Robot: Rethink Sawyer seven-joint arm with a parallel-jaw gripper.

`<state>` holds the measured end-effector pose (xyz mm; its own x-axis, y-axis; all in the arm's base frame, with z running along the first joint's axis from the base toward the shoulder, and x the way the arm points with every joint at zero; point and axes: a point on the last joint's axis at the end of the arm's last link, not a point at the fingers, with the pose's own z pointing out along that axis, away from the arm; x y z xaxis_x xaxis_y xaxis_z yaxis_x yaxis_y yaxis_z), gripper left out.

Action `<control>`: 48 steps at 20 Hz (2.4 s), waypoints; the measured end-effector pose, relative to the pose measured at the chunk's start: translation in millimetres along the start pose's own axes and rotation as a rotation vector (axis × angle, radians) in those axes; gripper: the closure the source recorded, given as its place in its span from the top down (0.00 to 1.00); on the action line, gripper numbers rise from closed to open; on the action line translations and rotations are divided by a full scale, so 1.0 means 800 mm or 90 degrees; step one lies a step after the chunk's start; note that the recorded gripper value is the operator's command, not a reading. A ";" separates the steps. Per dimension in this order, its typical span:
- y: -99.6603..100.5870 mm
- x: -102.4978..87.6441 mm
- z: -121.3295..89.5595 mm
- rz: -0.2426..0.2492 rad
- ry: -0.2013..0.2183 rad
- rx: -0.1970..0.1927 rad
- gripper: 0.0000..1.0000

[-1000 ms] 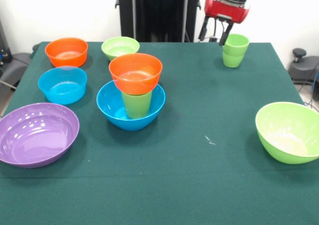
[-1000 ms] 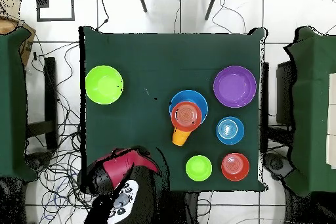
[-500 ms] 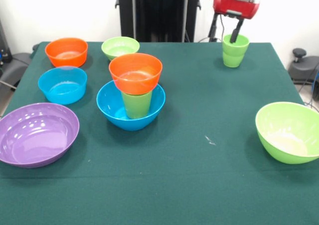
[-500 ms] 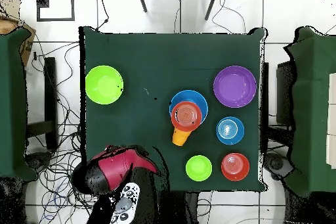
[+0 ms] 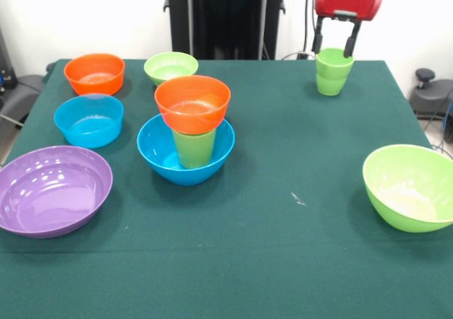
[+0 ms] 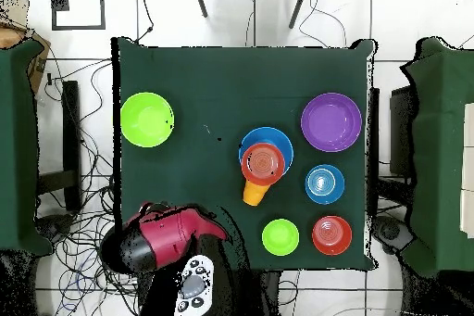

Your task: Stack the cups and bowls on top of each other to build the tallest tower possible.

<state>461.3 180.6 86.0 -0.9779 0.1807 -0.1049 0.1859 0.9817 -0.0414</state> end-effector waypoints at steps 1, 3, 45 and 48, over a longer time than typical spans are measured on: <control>0.002 0.000 0.001 -0.001 -0.001 -0.002 1.00; 0.005 0.002 0.004 -0.004 -0.001 -0.006 1.00; 0.024 0.018 -0.003 -0.033 -0.033 -0.001 1.00; 0.022 0.018 -0.002 -0.032 -0.032 0.001 1.00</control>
<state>450.3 200.5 85.5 -0.9801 0.1282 -0.1518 0.1370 0.9894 -0.0488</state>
